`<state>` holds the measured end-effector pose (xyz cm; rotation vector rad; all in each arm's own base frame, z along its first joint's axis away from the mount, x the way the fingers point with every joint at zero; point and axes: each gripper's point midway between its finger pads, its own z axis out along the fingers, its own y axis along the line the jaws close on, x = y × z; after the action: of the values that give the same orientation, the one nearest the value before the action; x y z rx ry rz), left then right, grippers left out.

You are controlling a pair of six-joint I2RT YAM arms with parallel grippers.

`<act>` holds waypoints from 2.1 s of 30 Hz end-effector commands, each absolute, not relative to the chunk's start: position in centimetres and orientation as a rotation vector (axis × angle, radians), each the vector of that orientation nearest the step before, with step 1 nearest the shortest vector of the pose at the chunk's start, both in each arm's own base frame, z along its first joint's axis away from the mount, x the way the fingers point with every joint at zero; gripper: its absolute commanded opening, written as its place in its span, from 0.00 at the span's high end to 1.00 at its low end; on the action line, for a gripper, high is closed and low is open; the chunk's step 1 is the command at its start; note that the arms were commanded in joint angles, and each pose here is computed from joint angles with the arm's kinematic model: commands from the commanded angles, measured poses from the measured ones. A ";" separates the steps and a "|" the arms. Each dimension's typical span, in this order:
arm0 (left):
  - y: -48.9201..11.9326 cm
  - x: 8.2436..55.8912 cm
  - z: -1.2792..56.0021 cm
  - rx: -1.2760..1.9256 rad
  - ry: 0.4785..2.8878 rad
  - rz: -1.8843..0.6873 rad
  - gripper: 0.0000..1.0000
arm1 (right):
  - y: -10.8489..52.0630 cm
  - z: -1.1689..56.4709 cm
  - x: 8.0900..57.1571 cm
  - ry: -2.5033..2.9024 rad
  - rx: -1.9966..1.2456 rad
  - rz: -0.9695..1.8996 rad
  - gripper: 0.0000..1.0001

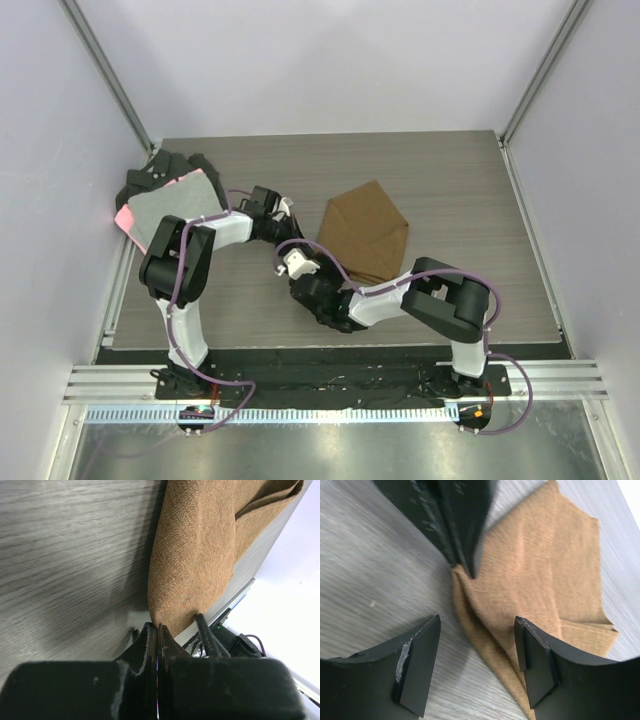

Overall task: Fold the napkin, place the utensils inside, and roll it up
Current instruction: Roll the napkin with the utensil

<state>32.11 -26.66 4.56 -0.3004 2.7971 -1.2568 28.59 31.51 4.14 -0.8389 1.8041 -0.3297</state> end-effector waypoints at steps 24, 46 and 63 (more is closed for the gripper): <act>-25.5 32.5 5.0 -0.303 2.765 -1.305 1.00 | 25.2 2.3 28.3 1.897 -0.750 -0.471 0.52; -20.3 33.5 5.4 -0.449 2.618 -0.987 0.25 | 29.9 1.4 26.1 2.242 -1.058 0.132 0.96; -16.6 29.8 5.9 -0.344 2.488 -0.791 0.19 | 34.5 4.5 23.2 2.391 -1.090 0.850 0.99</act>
<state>30.19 -17.02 6.54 -0.3805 2.4906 -0.8277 23.73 33.14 2.93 -1.0902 2.3908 0.6851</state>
